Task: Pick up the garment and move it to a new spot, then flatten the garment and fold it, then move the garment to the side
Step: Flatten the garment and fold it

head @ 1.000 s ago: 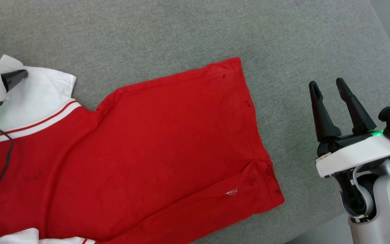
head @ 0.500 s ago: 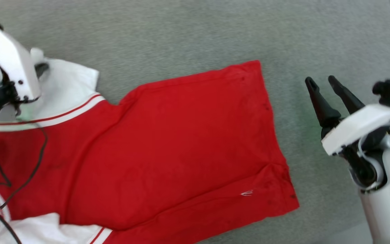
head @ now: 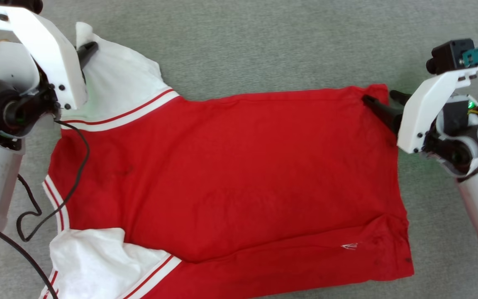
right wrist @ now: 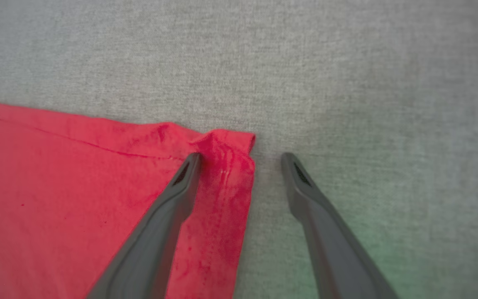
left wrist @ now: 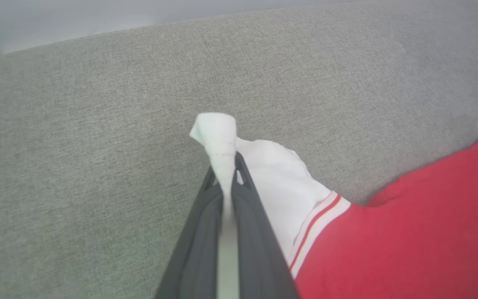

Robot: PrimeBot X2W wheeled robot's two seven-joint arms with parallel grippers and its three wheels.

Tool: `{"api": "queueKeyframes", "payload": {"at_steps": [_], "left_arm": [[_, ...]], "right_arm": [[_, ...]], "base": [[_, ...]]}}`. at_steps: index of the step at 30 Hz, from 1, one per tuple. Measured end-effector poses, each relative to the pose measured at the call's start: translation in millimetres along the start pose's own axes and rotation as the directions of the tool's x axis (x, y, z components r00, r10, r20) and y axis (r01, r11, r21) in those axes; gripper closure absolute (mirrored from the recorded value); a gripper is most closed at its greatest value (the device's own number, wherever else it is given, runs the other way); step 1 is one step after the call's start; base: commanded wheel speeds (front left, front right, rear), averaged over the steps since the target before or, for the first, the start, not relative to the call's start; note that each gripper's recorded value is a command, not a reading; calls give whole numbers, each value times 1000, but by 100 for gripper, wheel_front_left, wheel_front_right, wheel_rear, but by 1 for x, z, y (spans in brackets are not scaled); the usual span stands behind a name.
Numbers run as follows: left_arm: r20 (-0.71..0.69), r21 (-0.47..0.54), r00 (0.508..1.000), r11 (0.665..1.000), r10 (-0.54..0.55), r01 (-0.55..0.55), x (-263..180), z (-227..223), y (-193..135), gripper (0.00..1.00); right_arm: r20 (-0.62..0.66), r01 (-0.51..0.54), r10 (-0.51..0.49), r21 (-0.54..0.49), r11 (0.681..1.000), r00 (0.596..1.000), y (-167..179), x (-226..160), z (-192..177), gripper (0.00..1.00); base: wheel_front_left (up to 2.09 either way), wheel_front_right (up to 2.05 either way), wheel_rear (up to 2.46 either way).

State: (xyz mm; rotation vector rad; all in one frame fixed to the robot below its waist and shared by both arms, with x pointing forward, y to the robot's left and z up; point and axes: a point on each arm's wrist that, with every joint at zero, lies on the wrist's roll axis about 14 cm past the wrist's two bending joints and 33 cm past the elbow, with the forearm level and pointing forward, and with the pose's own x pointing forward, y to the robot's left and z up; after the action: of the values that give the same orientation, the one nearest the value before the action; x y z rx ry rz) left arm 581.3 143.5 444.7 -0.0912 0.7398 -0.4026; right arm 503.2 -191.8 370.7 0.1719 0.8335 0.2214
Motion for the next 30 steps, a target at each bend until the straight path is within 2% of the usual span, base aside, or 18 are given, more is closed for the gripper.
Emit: {"api": "queueKeyframes", "payload": {"at_steps": [1,2,3,6,10,18,24,30], "left_arm": [[1,-3,1000,1000,3,-3,-1,-1,2,100],[3,-6,1000,1000,6,-6,-2,-3,3,100],[2,-12,1000,1000,5,-5,-3,-5,4,100],[0,-26,1000,1000,4,-4,-6,-12,6,100],[33,-44,999,999,10,-9,-16,-13,9,100],[140,-108,989,994,41,-26,-64,-28,12,100],[151,-230,984,971,98,-62,-110,-81,14,100],[126,-354,982,931,142,-90,-147,-141,5,100]], "right_arm": [[-40,-7,7,-3,1000,999,2,4,-3,1],[-68,-9,9,-5,1000,998,2,6,-5,56],[-95,-12,11,-3,1000,995,2,8,-7,100],[-132,-17,15,-14,1000,991,3,11,-6,100],[-120,-25,21,-33,999,993,7,8,1,100],[68,-29,34,-75,997,997,14,-34,35,100],[108,-38,44,-61,997,993,19,-72,8,100],[84,-31,29,20,999,996,18,-99,-41,100]], "base": [[0,0,0],[0,0,0],[0,0,0],[0,0,0],[0,0,0],[0,0,0],[0,0,0],[0,0,0]]}}
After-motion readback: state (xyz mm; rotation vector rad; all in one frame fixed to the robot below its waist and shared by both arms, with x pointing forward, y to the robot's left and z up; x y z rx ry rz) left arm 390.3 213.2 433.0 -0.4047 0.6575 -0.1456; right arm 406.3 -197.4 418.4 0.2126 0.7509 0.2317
